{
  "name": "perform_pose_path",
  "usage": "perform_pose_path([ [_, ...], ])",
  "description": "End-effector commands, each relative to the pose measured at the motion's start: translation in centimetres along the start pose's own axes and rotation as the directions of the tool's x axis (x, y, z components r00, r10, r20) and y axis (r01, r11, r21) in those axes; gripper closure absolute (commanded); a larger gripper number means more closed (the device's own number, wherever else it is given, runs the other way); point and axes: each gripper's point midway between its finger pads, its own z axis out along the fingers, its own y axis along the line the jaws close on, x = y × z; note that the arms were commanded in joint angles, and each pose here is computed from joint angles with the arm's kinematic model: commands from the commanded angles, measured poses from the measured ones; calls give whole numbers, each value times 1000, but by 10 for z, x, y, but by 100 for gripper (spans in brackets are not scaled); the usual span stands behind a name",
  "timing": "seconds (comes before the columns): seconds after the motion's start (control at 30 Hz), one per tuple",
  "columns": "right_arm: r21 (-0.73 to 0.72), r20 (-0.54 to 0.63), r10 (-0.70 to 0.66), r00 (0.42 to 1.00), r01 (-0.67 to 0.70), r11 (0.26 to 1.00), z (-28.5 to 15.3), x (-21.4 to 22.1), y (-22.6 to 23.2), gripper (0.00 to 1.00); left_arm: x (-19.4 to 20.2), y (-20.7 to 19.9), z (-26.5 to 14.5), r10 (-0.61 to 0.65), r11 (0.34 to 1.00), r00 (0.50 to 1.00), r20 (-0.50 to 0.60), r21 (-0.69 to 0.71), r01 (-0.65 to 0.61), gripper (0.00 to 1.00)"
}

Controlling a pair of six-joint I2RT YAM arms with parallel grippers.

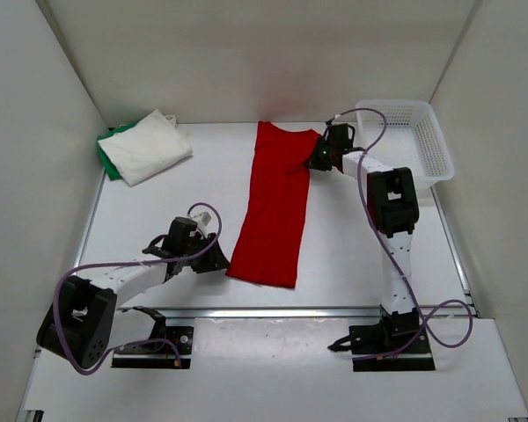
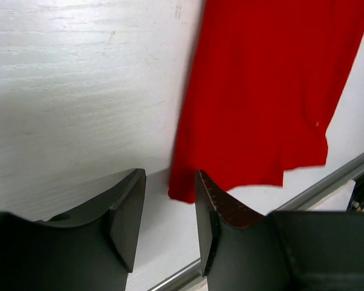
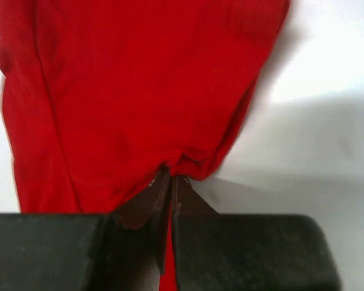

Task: Fold and stack the t-shirts
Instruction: Rotate the tshirt 90 degrees, then grab the bottom of the folded rectangular tshirt with both arms

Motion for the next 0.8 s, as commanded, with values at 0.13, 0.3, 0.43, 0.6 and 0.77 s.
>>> perform_pose_path([
  [0.13, -40, -58, -160, 985, 158, 987, 13, -39, 54, 70, 25, -22, -1, 41, 992, 996, -83, 122, -31, 50],
  [0.3, -10, -90, -199, 976, 198, 980, -43, -58, 68, 54, 24, -29, -6, 39, 988, 997, -67, 152, -29, 42],
  [0.43, -21, -69, -271, 960, 270, 963, -109, -45, 93, 54, 1, -25, -15, -22, 987, 998, 55, 160, 13, 41],
  [0.6, -195, 70, -187, 980, 198, 961, -180, 17, 113, 53, -11, -24, -12, -12, 992, 996, 89, 128, 1, 38],
  [0.77, -198, -35, -134, 990, 125, 972, -217, 131, 77, 61, -7, -27, 3, -6, 992, 999, 42, 128, 0, 38],
])
